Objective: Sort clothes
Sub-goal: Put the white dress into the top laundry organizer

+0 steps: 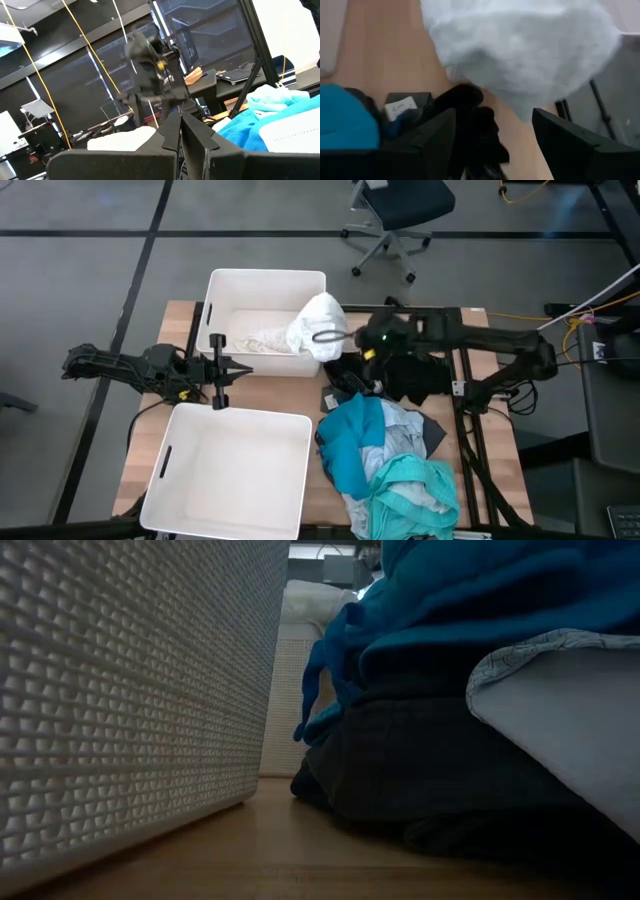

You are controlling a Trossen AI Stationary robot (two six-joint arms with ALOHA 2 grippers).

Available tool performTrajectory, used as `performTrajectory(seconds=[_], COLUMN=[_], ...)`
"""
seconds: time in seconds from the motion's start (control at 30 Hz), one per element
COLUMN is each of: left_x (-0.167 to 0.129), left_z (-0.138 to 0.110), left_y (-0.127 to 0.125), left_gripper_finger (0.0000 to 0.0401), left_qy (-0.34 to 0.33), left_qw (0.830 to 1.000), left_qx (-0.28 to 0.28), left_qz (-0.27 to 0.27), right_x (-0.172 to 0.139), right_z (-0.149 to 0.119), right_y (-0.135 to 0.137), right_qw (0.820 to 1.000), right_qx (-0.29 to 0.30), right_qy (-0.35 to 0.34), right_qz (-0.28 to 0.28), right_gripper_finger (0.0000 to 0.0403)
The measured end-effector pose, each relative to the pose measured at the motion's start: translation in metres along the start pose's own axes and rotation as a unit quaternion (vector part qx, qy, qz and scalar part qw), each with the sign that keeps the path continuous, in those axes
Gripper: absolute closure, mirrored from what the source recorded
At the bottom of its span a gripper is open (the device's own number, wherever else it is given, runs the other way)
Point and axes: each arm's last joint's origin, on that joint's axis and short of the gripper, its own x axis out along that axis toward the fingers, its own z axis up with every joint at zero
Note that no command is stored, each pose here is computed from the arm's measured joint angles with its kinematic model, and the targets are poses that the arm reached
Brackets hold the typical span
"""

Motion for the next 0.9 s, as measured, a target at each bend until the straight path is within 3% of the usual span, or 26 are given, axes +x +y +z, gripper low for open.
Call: performTrajectory(seconds=[0.17, 0.43, 0.6, 0.73, 0.83, 0.9], left_x=[0.0, 0.0, 0.0, 0.0, 0.0, 0.0], left_z=[0.0, 0.0, 0.0, 0.0, 0.0, 0.0], left_y=[0.0, 0.0, 0.0, 0.0, 0.0, 0.0], left_gripper_finger=[0.0396, 0.0396, 0.0396, 0.0396, 0.0396, 0.0396], left_qy=[0.0, -0.001, -0.001, -0.001, -0.001, -0.001], left_qw=[1.0, 1.0, 1.0, 1.0, 1.0, 1.0], left_qx=[0.0, 0.001, -0.001, -0.001, -0.001, -0.001], left_qz=[0.0, 0.0, 0.001, 0.001, 0.001, 0.001], right_x=[0.046, 0.081, 0.103, 0.126, 0.132, 0.133], right_z=[-0.027, -0.048, -0.049, -0.052, -0.05, -0.049], right_y=[0.005, -0.01, -0.013, -0.01, -0.011, -0.011], right_qw=[0.997, 0.984, 0.98, 0.98, 0.976, 0.974], right_qx=[-0.039, -0.018, -0.007, -0.016, -0.013, -0.012], right_qy=[-0.038, -0.153, -0.194, -0.193, -0.203, -0.21], right_qz=[-0.055, -0.086, -0.048, -0.05, -0.082, -0.089], right_gripper_finger=[0.0136, 0.0136, 0.0136, 0.0137, 0.0157, 0.019])
